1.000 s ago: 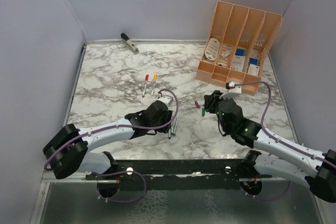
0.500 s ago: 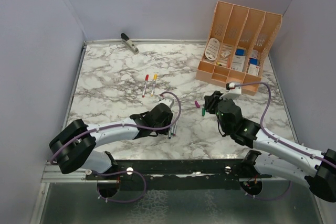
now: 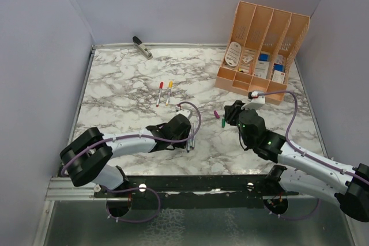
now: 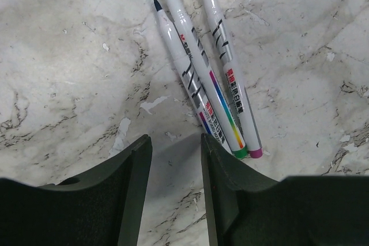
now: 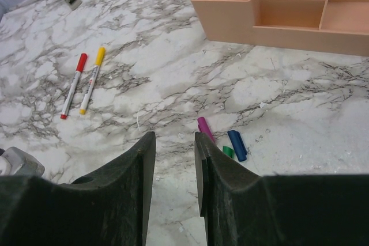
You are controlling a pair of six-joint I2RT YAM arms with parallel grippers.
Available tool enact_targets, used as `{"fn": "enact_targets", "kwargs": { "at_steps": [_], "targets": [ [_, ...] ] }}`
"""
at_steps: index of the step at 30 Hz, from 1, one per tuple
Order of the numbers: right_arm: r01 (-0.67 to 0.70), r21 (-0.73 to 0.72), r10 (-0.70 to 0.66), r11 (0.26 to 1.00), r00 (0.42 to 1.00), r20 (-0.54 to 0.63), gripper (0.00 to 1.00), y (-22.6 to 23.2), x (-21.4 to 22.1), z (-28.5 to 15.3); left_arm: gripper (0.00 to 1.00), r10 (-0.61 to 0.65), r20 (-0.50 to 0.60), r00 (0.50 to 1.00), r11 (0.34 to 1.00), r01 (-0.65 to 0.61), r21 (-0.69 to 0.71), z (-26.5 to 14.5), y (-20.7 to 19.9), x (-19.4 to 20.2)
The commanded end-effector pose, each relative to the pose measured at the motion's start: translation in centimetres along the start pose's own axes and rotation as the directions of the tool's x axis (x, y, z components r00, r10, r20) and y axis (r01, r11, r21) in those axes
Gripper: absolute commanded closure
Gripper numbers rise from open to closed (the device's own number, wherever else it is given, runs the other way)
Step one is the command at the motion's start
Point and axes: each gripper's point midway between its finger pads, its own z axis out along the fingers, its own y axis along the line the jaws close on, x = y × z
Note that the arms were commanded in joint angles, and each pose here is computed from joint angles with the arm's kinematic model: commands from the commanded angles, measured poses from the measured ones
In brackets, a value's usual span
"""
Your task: Insert the pens into the pen caps
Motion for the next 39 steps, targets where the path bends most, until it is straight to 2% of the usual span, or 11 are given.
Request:
{"fn": "enact_targets", "kwargs": {
  "at_steps": [1,16,39],
  "targets": [
    [-0.008,0.022,0.008,1.000,1.000,-0.001,0.67,-0.6,0.3,0.0,0.57,0.006,0.023,1.000,1.000,-0.005,-0.004,0.4,-0.5,-0.8],
    [-0.004,0.007,0.004,1.000,1.000,-0.006,0.67,-0.1,0.4,0.2,0.57,0.003,0.086,0.996,0.999,-0.006,0.035,-0.5,-2.0,-3.2],
    [0.000,0.014,0.000,1.000,1.000,-0.009,0.68,-0.3,0.6,0.3,0.57,0.036,0.014,0.999,0.999,-0.036,-0.005,1.3,-1.8,-1.6]
  ]
}}
